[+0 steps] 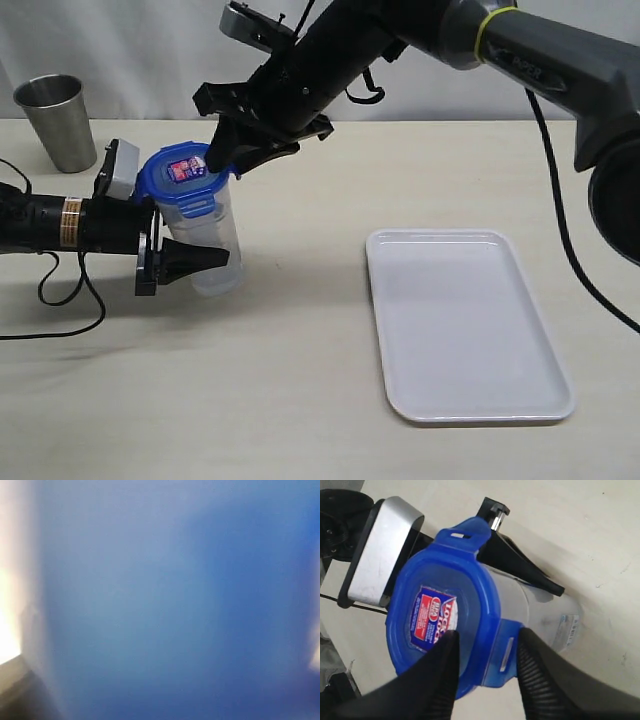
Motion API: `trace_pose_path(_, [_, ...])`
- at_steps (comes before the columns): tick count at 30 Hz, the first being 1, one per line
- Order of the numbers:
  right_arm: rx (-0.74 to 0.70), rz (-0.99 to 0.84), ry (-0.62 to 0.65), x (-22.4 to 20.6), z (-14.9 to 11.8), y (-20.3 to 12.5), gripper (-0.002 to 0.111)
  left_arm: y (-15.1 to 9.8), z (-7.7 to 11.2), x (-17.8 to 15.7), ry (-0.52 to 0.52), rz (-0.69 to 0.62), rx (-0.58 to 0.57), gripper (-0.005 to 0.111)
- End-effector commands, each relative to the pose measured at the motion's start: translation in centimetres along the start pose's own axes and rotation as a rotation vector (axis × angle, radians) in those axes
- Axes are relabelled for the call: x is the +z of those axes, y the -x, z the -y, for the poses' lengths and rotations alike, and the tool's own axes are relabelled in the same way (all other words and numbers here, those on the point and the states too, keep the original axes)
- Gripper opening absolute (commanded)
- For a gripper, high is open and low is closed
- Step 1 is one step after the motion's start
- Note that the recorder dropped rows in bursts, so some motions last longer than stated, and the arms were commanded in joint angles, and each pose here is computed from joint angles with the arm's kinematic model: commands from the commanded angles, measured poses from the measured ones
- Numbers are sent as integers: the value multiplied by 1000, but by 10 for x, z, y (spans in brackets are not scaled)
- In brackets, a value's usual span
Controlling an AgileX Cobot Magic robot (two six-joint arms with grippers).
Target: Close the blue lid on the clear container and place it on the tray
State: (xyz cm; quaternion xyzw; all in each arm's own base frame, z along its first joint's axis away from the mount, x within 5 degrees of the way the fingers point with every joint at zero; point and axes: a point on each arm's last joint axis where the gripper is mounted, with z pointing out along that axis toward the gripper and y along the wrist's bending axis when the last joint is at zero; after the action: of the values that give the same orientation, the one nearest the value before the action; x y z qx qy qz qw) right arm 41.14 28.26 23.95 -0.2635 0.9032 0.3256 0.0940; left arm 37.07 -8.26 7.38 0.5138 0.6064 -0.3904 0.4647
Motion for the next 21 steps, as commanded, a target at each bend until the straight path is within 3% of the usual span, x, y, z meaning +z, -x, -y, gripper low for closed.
trace_pose_path(1, [-10,-132,87,51,12,-20,33,-5,1,5,-7,-44,-2,0])
trace_pose_path(4, [-10,-136,154,58,11,-25,33,-5,1,5,-9,-45,-1,0])
trace_pose_path(13, [-81,-120,140,47,16,-24,33,-4,1,5,-1,-41,-4,0])
trace_pose_path(18, [-164,-43,109,8,16,-15,54,-4,1,5,-1,-41,-4,0])
trace_pose_path(21, [-247,-9,97,-9,6,-13,55,-4,1,5,-1,-41,-4,0])
